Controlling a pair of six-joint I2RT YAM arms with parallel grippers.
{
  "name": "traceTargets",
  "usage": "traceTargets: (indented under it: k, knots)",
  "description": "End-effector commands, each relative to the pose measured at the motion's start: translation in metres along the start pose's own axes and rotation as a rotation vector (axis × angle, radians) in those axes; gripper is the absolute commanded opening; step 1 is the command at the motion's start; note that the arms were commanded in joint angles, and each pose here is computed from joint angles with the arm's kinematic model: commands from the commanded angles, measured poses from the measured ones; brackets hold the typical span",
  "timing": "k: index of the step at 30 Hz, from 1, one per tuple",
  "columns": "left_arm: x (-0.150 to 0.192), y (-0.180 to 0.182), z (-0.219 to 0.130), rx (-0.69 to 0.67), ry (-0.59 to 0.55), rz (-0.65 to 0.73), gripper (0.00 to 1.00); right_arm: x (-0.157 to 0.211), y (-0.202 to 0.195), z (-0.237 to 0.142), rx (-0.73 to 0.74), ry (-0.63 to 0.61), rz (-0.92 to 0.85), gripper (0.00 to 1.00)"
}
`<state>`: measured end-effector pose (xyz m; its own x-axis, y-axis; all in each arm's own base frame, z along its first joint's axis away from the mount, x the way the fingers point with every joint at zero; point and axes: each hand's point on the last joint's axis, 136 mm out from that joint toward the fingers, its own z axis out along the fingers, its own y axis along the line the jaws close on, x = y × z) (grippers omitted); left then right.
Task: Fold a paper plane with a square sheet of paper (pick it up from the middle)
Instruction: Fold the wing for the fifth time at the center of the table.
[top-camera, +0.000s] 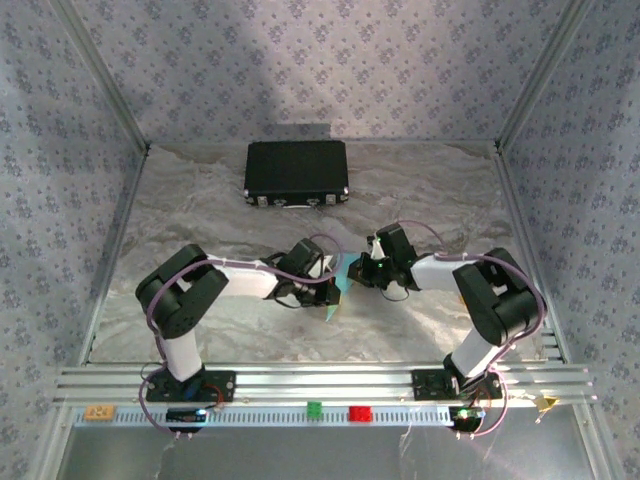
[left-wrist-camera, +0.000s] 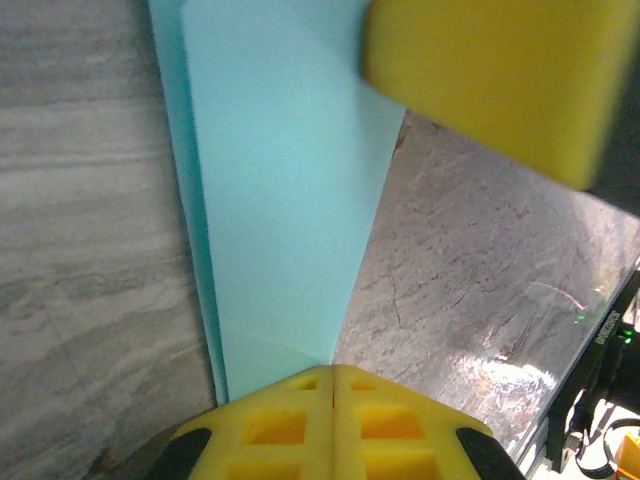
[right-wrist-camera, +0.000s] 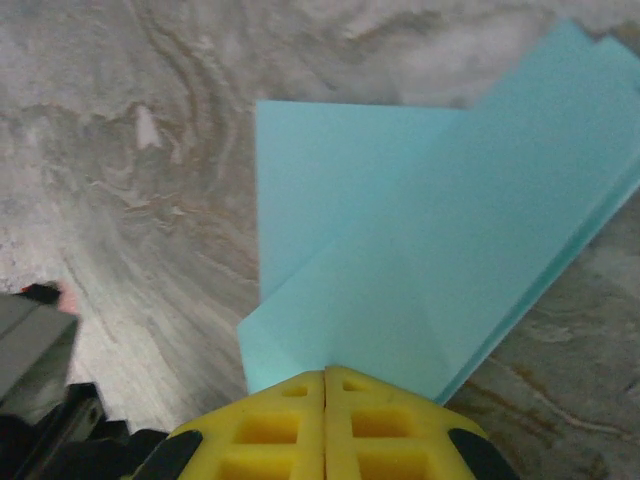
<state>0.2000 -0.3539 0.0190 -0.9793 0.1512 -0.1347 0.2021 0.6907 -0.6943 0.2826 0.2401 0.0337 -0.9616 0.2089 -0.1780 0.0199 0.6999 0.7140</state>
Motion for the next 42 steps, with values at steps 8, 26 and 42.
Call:
traceTargets:
  k: [8,26,42]
  knots:
    - [0.015,0.026,0.004,-0.067,0.03,-0.054,0.0,0.04,0.011,0.005,-0.022,0.113,-0.081,0.07]
    - [0.016,0.027,0.003,-0.068,0.032,-0.062,0.0,0.009,-0.03,0.008,0.063,0.033,0.023,0.06]
    - [0.018,0.027,0.005,-0.057,0.044,-0.064,0.0,-0.054,-0.048,-0.013,0.061,-0.091,0.11,0.07]
